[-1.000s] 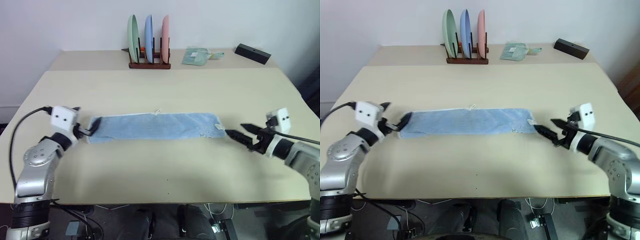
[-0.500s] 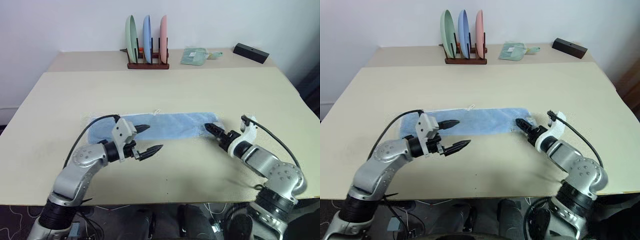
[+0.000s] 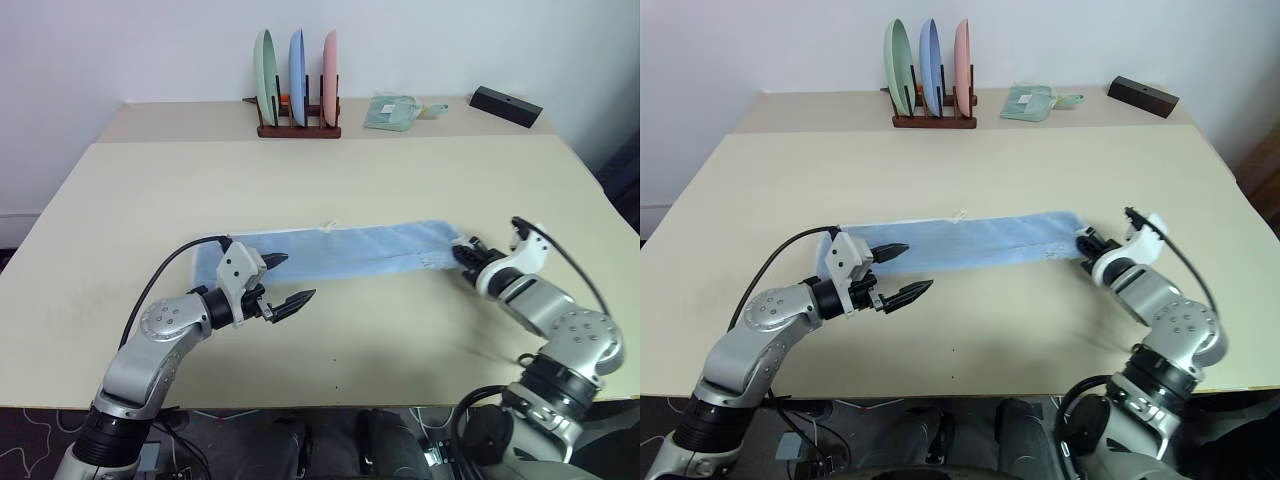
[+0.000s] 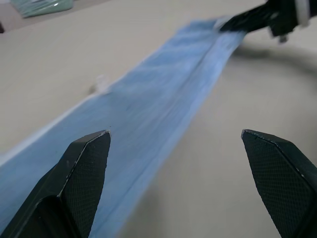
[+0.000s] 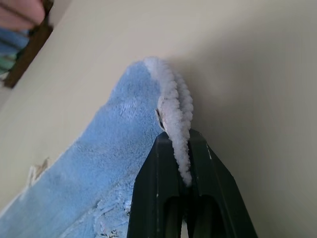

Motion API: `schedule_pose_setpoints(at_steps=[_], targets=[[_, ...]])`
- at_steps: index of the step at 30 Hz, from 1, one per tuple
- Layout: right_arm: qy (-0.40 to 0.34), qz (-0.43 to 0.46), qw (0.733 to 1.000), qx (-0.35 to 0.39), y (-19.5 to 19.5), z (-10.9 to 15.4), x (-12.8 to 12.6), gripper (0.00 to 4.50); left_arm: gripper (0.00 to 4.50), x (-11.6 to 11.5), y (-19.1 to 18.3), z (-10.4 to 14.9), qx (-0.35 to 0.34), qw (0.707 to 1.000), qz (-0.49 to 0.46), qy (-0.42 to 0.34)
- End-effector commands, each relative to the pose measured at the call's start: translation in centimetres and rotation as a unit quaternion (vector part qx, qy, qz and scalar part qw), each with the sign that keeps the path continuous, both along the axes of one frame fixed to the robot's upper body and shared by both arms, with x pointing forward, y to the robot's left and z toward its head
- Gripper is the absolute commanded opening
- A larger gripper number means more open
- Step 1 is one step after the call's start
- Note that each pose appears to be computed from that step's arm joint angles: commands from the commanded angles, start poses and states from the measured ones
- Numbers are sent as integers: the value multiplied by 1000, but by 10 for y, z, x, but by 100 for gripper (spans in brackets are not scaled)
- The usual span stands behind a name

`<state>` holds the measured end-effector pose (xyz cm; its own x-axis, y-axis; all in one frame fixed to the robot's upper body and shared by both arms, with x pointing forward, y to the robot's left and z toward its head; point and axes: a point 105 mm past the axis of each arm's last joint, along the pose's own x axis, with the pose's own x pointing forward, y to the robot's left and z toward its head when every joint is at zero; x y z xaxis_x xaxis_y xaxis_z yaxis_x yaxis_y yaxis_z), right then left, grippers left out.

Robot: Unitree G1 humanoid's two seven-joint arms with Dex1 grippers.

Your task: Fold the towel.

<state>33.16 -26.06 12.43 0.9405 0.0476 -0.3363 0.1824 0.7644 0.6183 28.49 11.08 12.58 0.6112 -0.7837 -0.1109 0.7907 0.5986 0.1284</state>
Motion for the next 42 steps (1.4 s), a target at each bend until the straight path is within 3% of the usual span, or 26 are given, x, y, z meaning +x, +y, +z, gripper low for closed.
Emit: schedule_pose_setpoints(at_steps=[1,4,8,12,16,21,26,29,33,36,37,40,42], targets=[[-52,12,995,-87,-20,35,-3,3,431,6,7,10,-12,999,30,-24],[-79,90,971,-205,-8,55,-3,3,431,8,8,10,-16,999,36,-23],[-130,250,897,-341,49,68,-4,3,431,10,8,10,-9,999,35,-25],[-158,379,813,-413,105,53,-10,3,431,12,9,12,-11,999,41,-30],[-158,443,759,-451,138,29,-10,3,431,11,9,13,-15,998,48,-33],[-142,442,762,-451,158,3,2,3,431,6,9,12,-18,998,58,-32],[-140,446,756,-458,160,-4,2,3,431,2,11,10,-22,997,67,-25],[-174,453,759,-435,162,12,-2,95,431,1,11,7,-22,997,70,-18],[-217,485,731,-427,158,29,-22,285,431,-1,15,6,-30,996,81,-7],[-244,507,711,-422,152,37,-37,285,431,-3,21,3,-32,995,92,2],[-255,491,725,-410,149,43,-34,285,431,-3,23,1,-35,994,100,7],[-255,413,778,-399,134,53,-7,189,431,-5,27,-2,-48,992,114,21],[-251,391,786,-408,132,49,6,95,431,-6,29,-5,-55,990,126,30]])
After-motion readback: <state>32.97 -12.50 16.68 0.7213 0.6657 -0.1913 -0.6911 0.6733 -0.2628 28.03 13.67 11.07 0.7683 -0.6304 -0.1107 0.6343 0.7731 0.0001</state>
